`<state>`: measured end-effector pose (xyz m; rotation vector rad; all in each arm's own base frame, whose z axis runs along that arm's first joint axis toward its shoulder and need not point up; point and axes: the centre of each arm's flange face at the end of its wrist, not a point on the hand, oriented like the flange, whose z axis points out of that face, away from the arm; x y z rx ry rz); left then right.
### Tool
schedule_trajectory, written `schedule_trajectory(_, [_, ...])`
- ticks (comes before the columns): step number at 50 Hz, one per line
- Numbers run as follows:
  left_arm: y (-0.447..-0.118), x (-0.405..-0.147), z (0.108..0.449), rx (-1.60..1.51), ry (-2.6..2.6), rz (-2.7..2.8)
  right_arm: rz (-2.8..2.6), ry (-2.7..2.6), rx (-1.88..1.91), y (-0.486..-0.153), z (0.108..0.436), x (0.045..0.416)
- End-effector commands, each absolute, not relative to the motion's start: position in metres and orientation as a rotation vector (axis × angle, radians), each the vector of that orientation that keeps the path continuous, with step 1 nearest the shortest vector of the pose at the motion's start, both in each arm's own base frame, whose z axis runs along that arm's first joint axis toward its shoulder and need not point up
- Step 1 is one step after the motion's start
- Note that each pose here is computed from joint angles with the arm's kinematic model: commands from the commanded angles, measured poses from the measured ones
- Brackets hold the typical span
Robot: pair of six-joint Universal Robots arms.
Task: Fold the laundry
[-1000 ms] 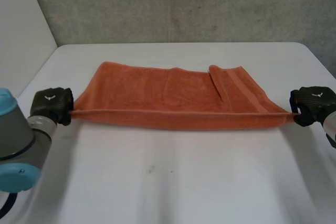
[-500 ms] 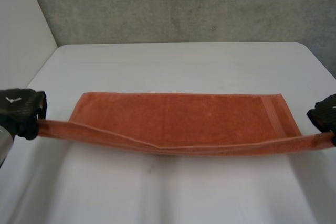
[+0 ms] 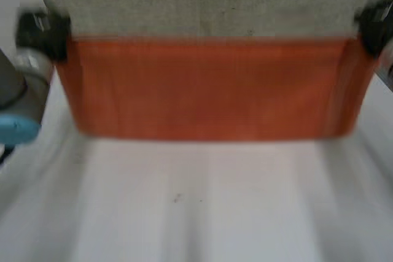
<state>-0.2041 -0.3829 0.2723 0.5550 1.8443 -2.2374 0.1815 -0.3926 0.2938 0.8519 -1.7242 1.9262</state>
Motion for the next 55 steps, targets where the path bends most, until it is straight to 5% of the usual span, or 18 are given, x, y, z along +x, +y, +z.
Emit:
schedule_trajectory(1, [-0.378, -0.209, 0.413, 0.315, 1.134, -2.697, 2.424, -1.189, 0.479, -0.366, 0.442, 0.178])
schedule_trajectory(5, [-0.377, -0.207, 0.41, 0.323, 1.158, -2.684, 2.401, -1.238, 0.497, -0.361, 0.432, 0.177])
schedule_trajectory(10, [-0.38, -0.205, 0.369, 0.377, 1.367, -2.584, 2.267, -1.489, 0.637, -0.36, 0.368, 0.18])
schedule_trajectory(23, [-0.371, -0.202, 0.196, 0.472, 2.013, -2.247, 1.973, -1.951, 0.878, -0.357, 0.219, 0.187])
schedule_trajectory(29, [-0.36, -0.202, 0.15, 0.512, 2.154, -2.11, 1.811, -2.127, 0.919, -0.35, 0.164, 0.185])
schedule_trajectory(36, [-0.326, -0.19, 0.14, 0.526, 2.266, -1.967, 1.678, -2.197, 0.995, -0.329, 0.152, 0.181])
schedule_trajectory(42, [-0.284, -0.163, 0.164, 0.482, 2.395, -1.765, 1.48, -2.177, 1.076, -0.299, 0.196, 0.153])
schedule_trajectory(49, [-0.239, -0.151, 0.185, 0.558, 2.556, -1.465, 1.106, -2.238, 1.293, -0.261, 0.211, 0.128])
schedule_trajectory(55, [-0.246, -0.153, 0.19, 0.581, 2.516, -1.506, 1.137, -2.177, 1.29, -0.272, 0.214, 0.123])
